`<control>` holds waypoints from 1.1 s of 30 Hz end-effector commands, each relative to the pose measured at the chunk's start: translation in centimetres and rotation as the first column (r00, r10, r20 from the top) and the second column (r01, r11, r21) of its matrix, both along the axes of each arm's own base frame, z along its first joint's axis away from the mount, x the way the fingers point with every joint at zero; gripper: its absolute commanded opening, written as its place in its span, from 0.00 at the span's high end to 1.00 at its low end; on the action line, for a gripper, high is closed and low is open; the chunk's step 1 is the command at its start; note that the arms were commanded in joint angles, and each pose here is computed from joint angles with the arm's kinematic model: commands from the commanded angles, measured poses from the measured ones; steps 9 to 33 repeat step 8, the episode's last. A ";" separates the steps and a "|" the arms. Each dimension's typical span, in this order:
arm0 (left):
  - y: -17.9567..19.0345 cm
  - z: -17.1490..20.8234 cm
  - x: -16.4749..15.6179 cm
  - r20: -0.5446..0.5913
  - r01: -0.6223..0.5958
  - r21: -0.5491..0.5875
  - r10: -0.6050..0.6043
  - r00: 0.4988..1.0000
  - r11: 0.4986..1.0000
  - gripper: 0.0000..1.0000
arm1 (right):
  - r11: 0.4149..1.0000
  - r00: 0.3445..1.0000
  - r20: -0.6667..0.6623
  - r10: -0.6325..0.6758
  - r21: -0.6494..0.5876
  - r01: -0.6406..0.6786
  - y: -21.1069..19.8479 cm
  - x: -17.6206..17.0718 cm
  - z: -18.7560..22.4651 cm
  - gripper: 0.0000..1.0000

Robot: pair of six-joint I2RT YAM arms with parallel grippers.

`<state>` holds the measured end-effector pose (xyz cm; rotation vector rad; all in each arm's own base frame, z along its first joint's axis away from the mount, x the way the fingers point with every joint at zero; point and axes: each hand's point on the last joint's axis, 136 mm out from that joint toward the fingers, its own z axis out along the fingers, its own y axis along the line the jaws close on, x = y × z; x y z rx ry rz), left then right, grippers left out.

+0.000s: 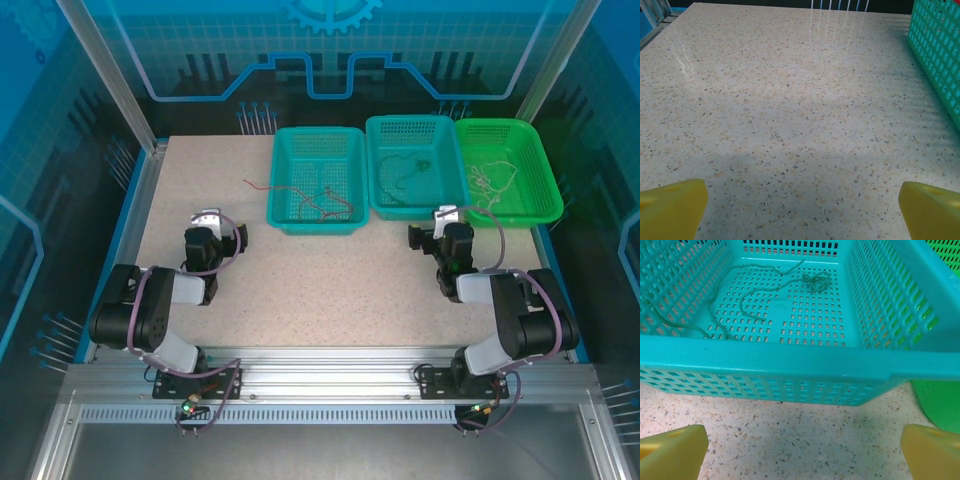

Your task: Untangle the cables

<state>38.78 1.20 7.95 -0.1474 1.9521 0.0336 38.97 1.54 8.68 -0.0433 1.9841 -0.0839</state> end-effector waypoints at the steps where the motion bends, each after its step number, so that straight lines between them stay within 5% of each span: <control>1: -0.5 1.6 0.9 0.061 0.024 -0.021 -0.022 0.998 1.000 0.01 | 1.000 1.000 0.027 0.008 -0.006 -0.008 0.0 0.7 0.9 0.00; 33: -0.5 1.6 0.9 0.060 0.024 -0.021 -0.022 0.998 1.000 0.01 | 0.999 0.999 0.024 0.045 -0.003 -0.045 0.5 0.7 0.8 0.00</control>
